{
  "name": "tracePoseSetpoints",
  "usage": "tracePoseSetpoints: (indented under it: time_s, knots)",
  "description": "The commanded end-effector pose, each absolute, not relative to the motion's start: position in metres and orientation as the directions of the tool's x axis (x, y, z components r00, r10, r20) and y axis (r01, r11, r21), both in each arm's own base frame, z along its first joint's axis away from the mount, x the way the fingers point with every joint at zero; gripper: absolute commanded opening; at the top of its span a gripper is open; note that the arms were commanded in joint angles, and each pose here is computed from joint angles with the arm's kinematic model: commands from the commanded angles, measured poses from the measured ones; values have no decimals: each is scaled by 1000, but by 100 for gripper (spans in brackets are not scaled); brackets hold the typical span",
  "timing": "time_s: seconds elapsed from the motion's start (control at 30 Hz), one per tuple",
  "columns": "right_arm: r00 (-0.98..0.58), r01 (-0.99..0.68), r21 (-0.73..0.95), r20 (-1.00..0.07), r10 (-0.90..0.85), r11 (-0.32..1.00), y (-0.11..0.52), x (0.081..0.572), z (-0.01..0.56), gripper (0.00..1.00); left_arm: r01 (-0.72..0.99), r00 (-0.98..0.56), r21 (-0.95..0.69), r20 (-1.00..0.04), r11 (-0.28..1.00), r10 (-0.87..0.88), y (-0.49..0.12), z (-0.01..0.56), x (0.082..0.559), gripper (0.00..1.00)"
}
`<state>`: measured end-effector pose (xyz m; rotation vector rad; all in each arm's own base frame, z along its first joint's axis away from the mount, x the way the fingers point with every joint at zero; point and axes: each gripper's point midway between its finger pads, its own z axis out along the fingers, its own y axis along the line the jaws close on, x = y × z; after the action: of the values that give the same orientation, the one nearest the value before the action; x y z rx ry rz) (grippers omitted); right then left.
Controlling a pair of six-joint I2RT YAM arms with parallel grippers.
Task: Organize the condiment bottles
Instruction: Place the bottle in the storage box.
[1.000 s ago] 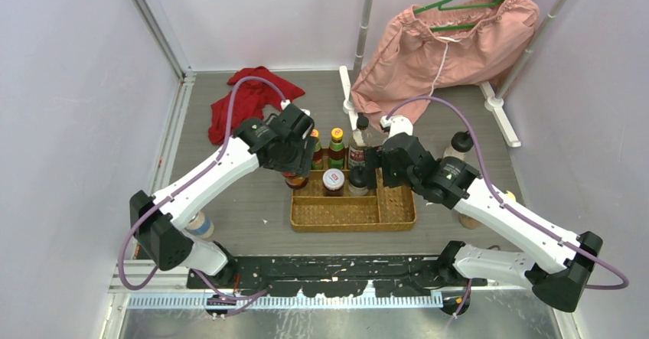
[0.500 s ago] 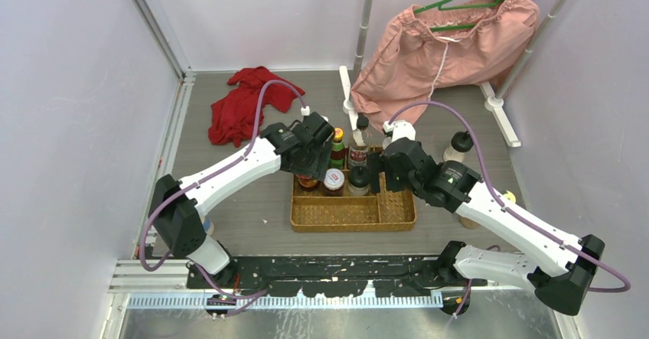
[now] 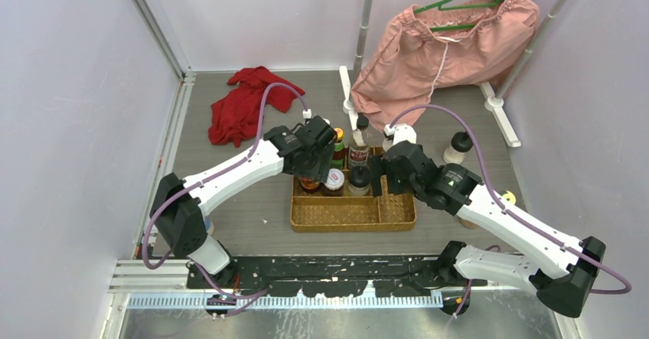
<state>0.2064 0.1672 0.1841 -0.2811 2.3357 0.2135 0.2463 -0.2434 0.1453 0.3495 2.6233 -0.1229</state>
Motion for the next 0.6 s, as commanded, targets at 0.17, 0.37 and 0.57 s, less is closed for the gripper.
tracePoseSetpoints:
  time_s: [0.17, 0.37, 0.57]
  knots:
    - [-657, -243, 95, -748, -92, 965, 165, 210, 195, 92, 242, -819, -42, -545, 969, 181, -252, 151, 259, 33]
    - [-658, -243, 92, -747, -94, 966, 164, 210, 194, 92, 239, -824, -33, -536, 970, 185, -251, 143, 259, 33]
    - [-658, -242, 93, -747, -93, 966, 164, 209, 194, 92, 238, -827, -21, -528, 971, 192, -250, 136, 259, 33]
